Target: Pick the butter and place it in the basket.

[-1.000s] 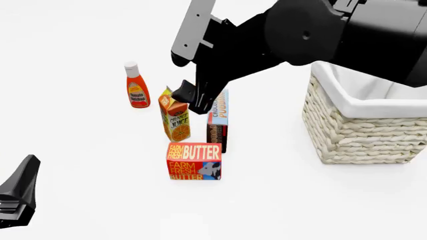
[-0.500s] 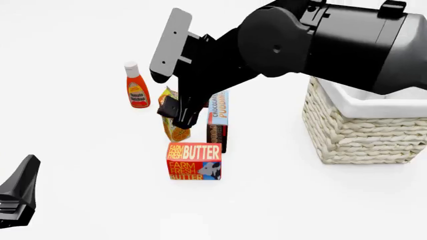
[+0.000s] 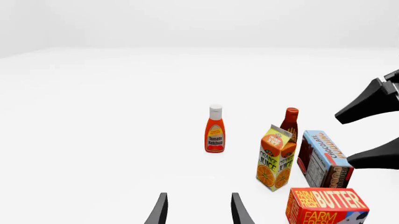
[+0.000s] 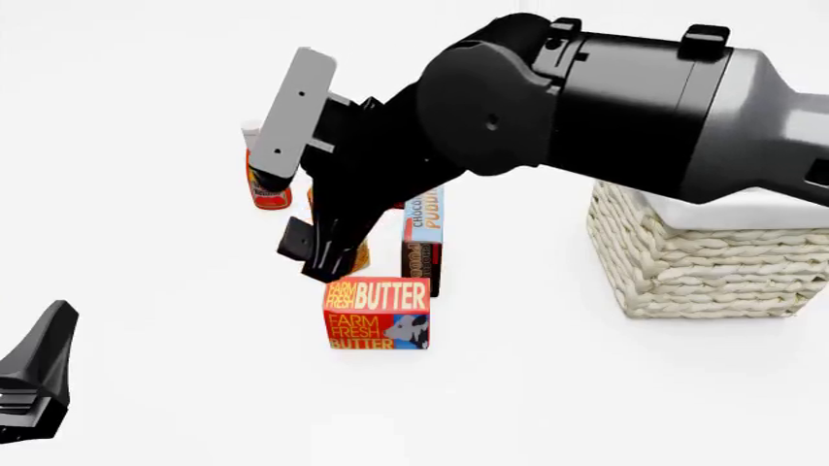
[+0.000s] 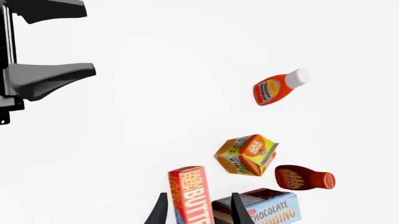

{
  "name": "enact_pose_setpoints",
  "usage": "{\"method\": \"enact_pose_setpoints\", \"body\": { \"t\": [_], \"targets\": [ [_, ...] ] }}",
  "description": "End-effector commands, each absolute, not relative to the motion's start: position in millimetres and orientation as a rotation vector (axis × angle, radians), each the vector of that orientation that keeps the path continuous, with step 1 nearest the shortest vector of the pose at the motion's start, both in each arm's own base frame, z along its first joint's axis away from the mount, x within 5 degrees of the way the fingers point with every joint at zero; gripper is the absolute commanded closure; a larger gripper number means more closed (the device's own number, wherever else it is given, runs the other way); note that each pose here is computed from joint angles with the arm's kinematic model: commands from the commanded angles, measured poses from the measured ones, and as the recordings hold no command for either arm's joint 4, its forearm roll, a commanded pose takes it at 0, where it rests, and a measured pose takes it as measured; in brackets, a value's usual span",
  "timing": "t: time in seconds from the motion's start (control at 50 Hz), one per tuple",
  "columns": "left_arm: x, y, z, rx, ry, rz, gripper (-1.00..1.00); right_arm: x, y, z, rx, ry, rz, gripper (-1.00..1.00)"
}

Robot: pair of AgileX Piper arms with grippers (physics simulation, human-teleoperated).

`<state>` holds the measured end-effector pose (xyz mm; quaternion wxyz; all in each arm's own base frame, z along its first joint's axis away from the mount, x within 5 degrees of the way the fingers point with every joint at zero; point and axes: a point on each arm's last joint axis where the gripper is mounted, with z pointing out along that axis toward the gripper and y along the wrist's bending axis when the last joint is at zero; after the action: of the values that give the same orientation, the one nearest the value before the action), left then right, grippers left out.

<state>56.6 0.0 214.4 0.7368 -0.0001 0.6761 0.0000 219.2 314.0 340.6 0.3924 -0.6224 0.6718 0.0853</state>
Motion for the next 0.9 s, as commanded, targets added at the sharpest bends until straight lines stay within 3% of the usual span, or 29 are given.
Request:
{"method": "enact_pose_setpoints", "body": {
  "t": [0.02, 0.9],
  "targets": [
    [57, 0, 214, 0.0, 1.485, 0.0, -1.0, 219, 318, 334, -1.586, 1.727, 0.222, -1.0],
    [57, 0, 214, 0.0, 1.485, 0.0, -1.0, 237, 328, 307, -1.597, 1.796, 0.203, -1.0]
  ]
}}
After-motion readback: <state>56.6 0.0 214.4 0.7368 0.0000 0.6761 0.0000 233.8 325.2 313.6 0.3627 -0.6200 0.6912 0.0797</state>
